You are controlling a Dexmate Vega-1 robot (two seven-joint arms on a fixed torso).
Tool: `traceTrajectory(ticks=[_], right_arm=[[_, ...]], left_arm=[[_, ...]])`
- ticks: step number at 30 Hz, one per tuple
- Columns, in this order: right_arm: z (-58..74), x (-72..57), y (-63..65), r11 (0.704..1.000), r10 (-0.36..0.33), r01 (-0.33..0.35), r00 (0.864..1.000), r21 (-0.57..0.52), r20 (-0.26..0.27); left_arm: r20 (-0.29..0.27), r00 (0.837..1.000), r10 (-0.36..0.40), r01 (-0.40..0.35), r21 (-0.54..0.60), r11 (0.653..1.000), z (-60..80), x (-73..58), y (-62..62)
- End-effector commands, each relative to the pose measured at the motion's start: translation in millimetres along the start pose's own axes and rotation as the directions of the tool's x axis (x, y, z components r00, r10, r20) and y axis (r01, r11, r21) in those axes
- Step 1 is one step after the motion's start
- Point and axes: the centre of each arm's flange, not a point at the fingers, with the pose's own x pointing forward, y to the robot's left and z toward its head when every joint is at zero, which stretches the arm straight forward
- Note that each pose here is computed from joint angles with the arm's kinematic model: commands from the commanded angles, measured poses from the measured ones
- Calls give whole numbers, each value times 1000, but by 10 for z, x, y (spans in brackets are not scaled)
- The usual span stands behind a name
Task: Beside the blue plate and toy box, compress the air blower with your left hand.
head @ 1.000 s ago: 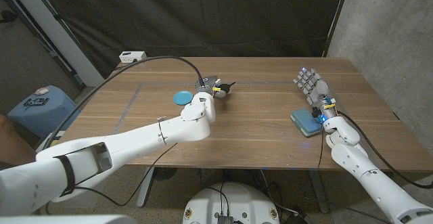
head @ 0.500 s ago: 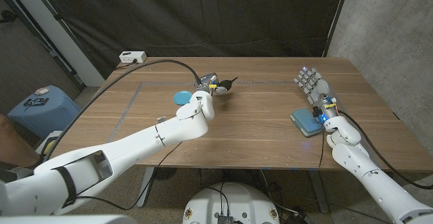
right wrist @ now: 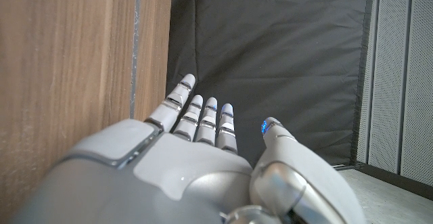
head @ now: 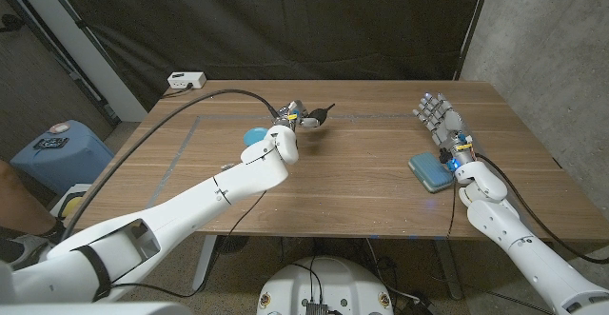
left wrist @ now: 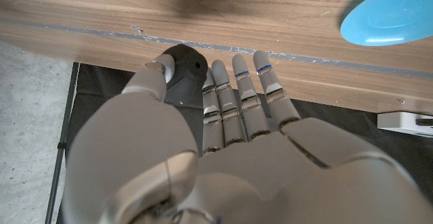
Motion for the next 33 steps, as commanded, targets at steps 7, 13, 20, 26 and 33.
traceTrajectory(ticks=[7, 13, 20, 26, 33], right_arm=[[-19, -37, -13, 1000, -14, 14, 1000, -1, -10], [-23, -72, -29, 1000, -22, 22, 1000, -1, -10], [-34, -102, -28, 1000, -27, 27, 1000, 2, -10], [-48, -122, -22, 999, -32, 32, 999, 3, -13], [-62, -131, -3, 999, -32, 32, 999, 5, -18]], left_arm=[[11, 1000, -26, 28, -190, 981, -47, 89, 47], [21, 999, -32, 36, -234, 972, -40, 98, 56], [25, 999, -47, 53, -308, 950, -56, 127, 81], [30, 997, -70, 76, -388, 918, -98, 166, 88], [33, 995, -99, 102, -472, 876, -158, 210, 84]])
